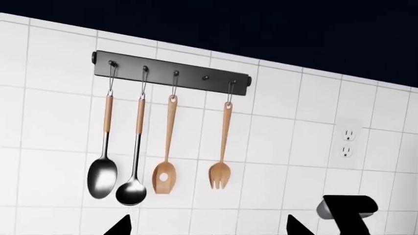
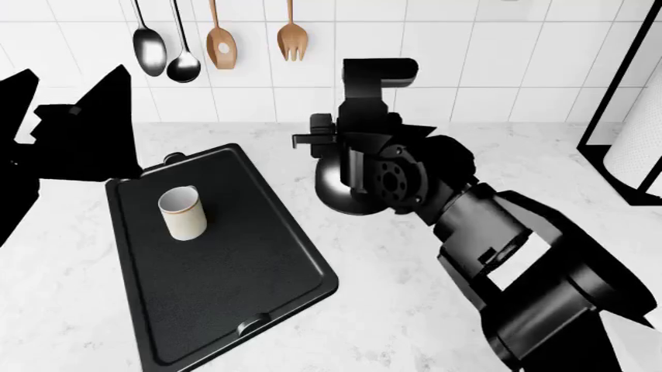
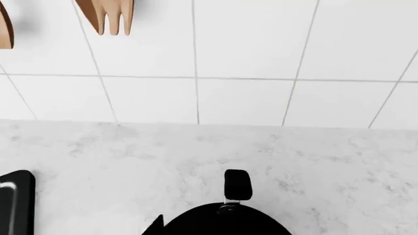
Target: Pick the kettle from the counter and place it on the tray. Then pick the mug from the cabinet and place it on the tray. Then close the cabinet doors.
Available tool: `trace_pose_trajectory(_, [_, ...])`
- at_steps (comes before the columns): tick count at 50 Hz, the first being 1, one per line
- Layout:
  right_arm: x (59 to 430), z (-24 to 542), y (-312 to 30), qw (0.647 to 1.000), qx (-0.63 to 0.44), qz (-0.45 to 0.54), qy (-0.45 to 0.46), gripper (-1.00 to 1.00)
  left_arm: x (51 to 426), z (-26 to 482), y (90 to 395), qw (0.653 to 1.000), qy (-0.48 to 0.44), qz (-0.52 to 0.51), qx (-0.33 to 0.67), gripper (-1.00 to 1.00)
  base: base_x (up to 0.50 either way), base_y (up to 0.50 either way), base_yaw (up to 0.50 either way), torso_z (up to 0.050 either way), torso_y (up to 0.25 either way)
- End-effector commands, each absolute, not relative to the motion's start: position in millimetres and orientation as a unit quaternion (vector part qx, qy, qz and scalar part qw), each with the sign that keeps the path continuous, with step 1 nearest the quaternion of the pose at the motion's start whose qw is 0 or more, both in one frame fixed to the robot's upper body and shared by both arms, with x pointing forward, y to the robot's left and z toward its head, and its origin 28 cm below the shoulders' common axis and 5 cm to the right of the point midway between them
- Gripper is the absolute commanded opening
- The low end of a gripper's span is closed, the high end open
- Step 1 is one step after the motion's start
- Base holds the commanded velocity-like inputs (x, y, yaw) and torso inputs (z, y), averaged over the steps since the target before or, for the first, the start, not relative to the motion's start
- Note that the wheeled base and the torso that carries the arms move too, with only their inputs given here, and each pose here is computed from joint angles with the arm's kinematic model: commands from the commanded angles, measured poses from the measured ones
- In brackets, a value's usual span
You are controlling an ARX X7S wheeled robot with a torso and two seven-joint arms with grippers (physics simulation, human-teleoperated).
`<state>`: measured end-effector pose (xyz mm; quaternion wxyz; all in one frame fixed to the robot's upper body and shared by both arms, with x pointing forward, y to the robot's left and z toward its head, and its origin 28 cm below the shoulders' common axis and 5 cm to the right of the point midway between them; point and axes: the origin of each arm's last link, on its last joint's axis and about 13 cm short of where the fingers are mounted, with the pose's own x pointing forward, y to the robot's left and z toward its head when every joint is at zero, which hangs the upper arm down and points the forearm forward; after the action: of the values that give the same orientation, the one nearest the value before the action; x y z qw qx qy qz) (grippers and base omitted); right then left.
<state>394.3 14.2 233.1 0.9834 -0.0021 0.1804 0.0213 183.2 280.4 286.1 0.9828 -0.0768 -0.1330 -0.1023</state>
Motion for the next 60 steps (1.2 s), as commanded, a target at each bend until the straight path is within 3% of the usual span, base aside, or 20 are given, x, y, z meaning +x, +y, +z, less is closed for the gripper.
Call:
trace_pose_trajectory(1, [396.5,221.6,8.6,0.981,0.008,0.004,0.193,-1.0,183.8,282.5,281.1,0.983,-0.129,-0.102,-0.08,1.0,0.0,0.0,0.0,0.0,0.0])
trace_pose_trajectory(15, [396.0,222.3,4.3,0.98,0.018,-0.003,0.197,-1.0,184.4,280.9,280.3,0.983,-0.127,-0.104,-0.083,1.0,0.0,0.0,0.0,0.0,0.0])
trace_pose_trajectory(23, [380.3,248.2,-2.4,0.989,0.021,0.018,0.145,-1.0,184.2,280.4,280.5,0.983,-0.126,-0.103,-0.085,1.0,0.0,0.0,0.0,0.0,0.0])
trace_pose_trajectory(38, [295.2,257.6,-12.7,0.993,-0.018,0.1,0.068,-1.0,184.9,276.6,280.5,0.983,-0.123,-0.102,-0.088,1.0,0.0,0.0,0.0,0.0,0.0])
trace_pose_trajectory(47, [245.3,256.9,2.8,0.983,-0.038,0.176,0.043,-1.0,184.4,276.1,281.4,0.983,-0.124,-0.1,-0.089,1.0,0.0,0.0,0.0,0.0,0.0])
trace_pose_trajectory(60, [220.6,258.5,32.7,0.969,-0.044,0.241,0.031,-1.0,183.1,273.4,284.8,0.983,-0.124,-0.094,-0.095,1.0,0.0,0.0,0.0,0.0,0.0])
